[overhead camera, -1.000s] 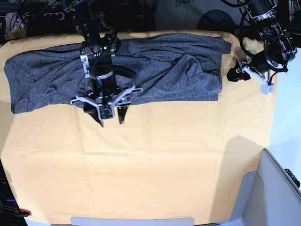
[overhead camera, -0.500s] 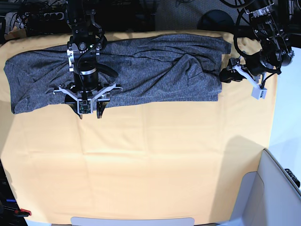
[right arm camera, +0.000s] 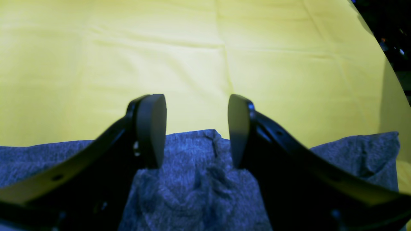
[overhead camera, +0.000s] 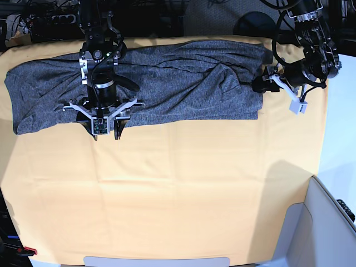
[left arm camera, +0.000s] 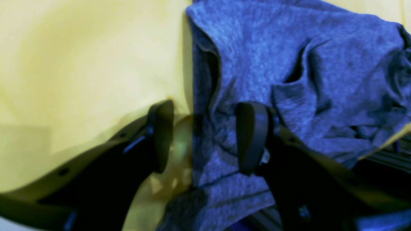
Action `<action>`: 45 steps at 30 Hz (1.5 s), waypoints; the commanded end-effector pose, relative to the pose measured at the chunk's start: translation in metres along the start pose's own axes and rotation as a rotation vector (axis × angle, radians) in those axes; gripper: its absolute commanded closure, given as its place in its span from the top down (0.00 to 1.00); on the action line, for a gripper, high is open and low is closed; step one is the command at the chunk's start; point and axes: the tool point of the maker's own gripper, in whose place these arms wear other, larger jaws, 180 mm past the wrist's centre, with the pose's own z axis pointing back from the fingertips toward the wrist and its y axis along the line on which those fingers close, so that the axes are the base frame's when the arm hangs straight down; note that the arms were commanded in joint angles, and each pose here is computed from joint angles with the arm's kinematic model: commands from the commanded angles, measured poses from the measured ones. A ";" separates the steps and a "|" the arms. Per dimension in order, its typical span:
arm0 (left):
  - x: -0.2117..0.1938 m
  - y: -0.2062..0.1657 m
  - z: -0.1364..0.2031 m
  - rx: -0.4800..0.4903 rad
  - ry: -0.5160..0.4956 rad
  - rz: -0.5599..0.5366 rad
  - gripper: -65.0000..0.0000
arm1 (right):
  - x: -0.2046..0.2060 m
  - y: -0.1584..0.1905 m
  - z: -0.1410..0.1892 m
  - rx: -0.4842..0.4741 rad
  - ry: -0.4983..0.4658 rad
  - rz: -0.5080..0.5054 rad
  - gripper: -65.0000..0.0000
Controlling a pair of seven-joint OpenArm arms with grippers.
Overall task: Fold the T-shirt properly
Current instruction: 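Release the shirt edge with the left gripper and lift it, then grasp the shirt end with the left gripper and fold it toward the right gripper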
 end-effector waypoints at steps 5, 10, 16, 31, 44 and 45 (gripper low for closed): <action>-0.012 0.010 -0.002 0.016 0.045 0.028 0.49 | 0.016 -0.003 0.001 -0.010 -0.058 -0.001 0.47; -0.019 0.011 -0.002 0.018 0.058 0.034 0.49 | 0.015 -0.003 0.001 -0.010 -0.056 -0.001 0.47; -0.020 0.011 -0.003 0.016 0.060 0.032 0.45 | 0.015 -0.003 0.001 -0.008 -0.056 -0.003 0.47; -0.026 -0.017 -0.016 -0.075 0.099 -0.011 0.47 | 0.015 -0.001 0.001 -0.003 -0.054 -0.004 0.47; -0.027 -0.048 -0.024 -0.194 0.113 -0.029 0.47 | 0.009 -0.001 0.003 -0.001 -0.042 -0.003 0.47; -0.027 -0.047 -0.024 -0.193 0.112 -0.029 0.47 | 0.009 -0.001 0.003 -0.001 -0.040 -0.003 0.47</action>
